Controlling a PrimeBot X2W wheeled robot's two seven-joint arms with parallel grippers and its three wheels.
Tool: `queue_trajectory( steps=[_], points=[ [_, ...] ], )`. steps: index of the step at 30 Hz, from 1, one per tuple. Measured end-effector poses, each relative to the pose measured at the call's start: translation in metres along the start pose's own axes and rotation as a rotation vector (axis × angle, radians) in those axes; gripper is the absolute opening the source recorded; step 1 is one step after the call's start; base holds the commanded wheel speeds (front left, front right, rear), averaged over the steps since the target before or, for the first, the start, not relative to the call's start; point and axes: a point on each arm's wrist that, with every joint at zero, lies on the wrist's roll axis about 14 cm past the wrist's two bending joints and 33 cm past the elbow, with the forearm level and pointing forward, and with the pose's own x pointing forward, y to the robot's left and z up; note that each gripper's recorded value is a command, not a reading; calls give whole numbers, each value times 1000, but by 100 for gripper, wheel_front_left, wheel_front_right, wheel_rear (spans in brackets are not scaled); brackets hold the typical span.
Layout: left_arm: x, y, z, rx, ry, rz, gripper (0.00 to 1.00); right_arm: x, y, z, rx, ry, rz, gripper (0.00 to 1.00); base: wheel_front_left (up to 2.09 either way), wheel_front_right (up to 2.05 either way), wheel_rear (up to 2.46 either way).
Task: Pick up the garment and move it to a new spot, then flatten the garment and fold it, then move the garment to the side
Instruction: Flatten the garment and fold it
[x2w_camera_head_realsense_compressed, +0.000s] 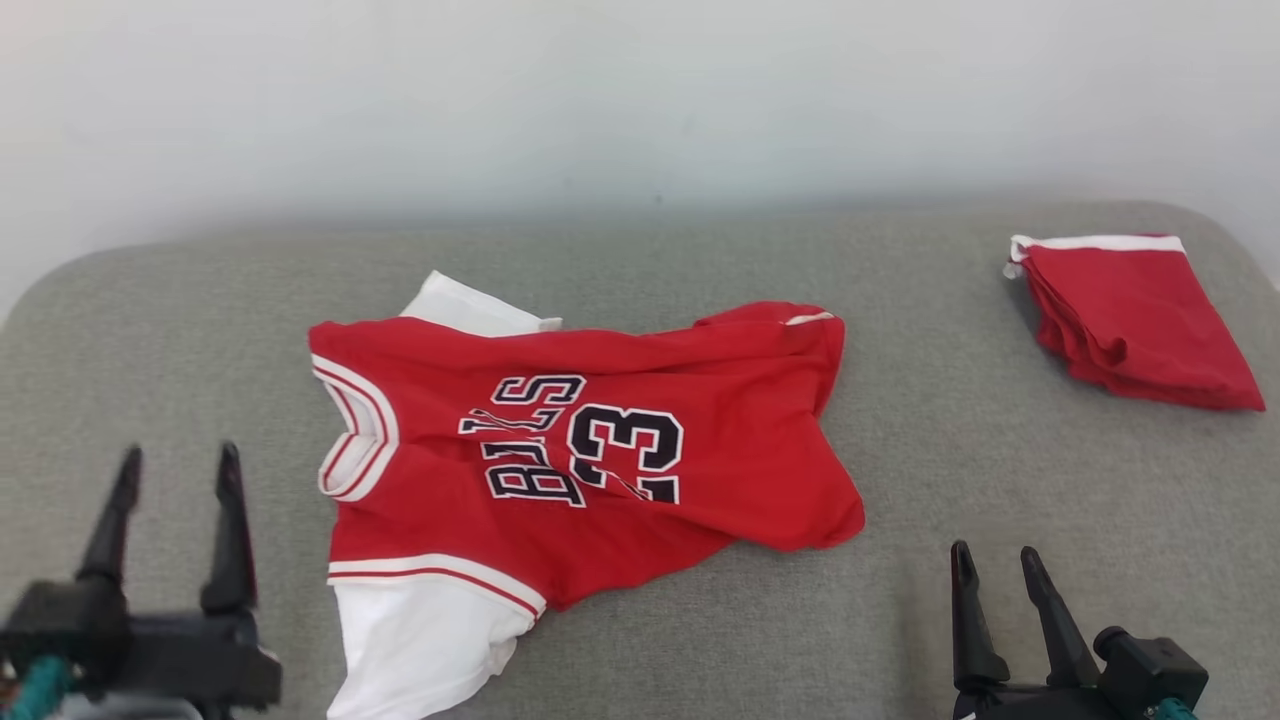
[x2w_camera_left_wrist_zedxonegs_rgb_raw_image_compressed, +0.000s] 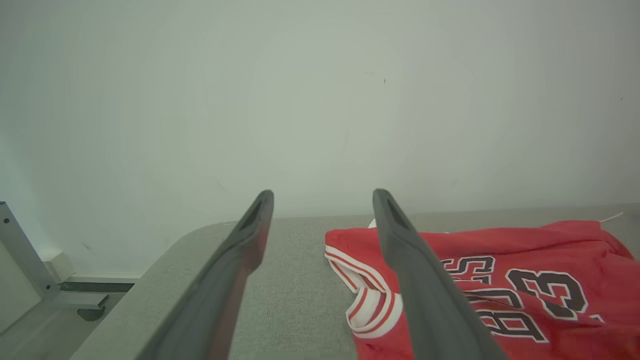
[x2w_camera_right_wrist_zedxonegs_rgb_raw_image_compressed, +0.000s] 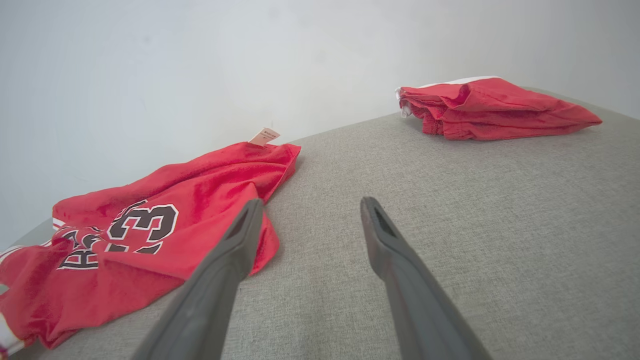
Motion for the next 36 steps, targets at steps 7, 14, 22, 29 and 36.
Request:
queue_trajectory(
  steps=[7,14,22,29,36],
  points=[
    [-36,-3,-12,-2,41,25,100,-1,9,1,-2,-3,29,100,0,0,0],
    [-58,-1,-21,-14,65,78,100,-4,12,0,-3,0,39,100,0,0,0],
    [-75,5,-25,-31,74,146,100,-4,15,-7,-7,23,49,100,0,0,0],
    [-81,5,-30,-35,89,158,100,7,29,-7,-30,24,94,100,0,0,0],
    [-80,8,-32,-39,90,164,100,41,41,0,-90,19,161,100,0,0,0]
  ],
)
